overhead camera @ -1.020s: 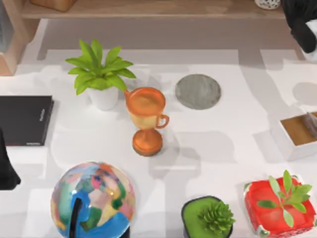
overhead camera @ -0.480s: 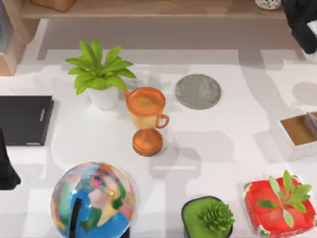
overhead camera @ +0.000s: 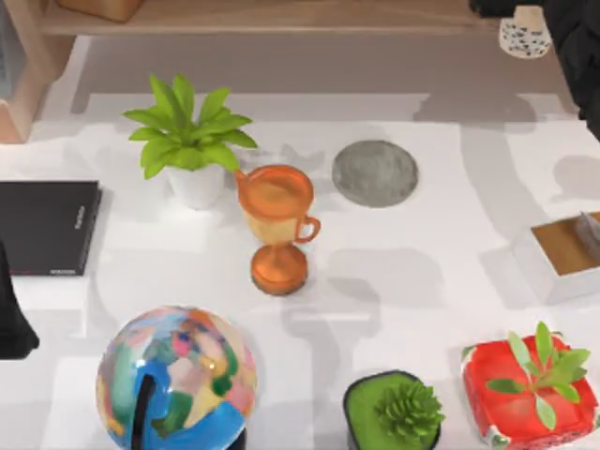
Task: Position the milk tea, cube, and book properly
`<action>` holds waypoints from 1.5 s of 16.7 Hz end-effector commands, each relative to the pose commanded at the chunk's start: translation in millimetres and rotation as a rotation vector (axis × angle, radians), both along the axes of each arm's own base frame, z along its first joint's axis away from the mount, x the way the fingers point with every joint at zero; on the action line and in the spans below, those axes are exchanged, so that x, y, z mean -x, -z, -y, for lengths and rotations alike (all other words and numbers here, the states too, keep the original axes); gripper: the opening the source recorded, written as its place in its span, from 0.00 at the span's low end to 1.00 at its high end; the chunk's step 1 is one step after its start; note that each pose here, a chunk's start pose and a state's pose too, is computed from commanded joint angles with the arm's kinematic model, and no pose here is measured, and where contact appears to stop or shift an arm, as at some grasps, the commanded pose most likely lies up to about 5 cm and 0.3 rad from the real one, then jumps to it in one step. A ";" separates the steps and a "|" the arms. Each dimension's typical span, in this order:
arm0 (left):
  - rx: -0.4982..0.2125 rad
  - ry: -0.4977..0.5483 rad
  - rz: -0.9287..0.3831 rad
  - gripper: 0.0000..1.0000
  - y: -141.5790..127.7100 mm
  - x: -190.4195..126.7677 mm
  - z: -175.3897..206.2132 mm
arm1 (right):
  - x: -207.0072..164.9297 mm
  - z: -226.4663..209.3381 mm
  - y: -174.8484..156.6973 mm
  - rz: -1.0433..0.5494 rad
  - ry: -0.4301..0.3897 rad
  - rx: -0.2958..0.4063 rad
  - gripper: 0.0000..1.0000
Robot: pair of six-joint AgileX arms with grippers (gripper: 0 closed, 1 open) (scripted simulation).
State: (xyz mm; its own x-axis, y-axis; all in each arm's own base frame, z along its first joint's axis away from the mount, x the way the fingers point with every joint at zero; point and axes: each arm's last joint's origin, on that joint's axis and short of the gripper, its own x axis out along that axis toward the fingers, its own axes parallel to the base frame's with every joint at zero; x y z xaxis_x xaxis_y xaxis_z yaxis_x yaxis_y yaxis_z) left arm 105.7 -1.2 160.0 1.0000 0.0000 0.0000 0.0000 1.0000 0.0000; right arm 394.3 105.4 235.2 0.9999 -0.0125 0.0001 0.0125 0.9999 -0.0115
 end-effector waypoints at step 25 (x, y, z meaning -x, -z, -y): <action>0.000 0.000 0.000 1.00 0.0 0.0 0.0 | 31.8 -138.9 109.3 -0.001 0.001 -0.003 0.00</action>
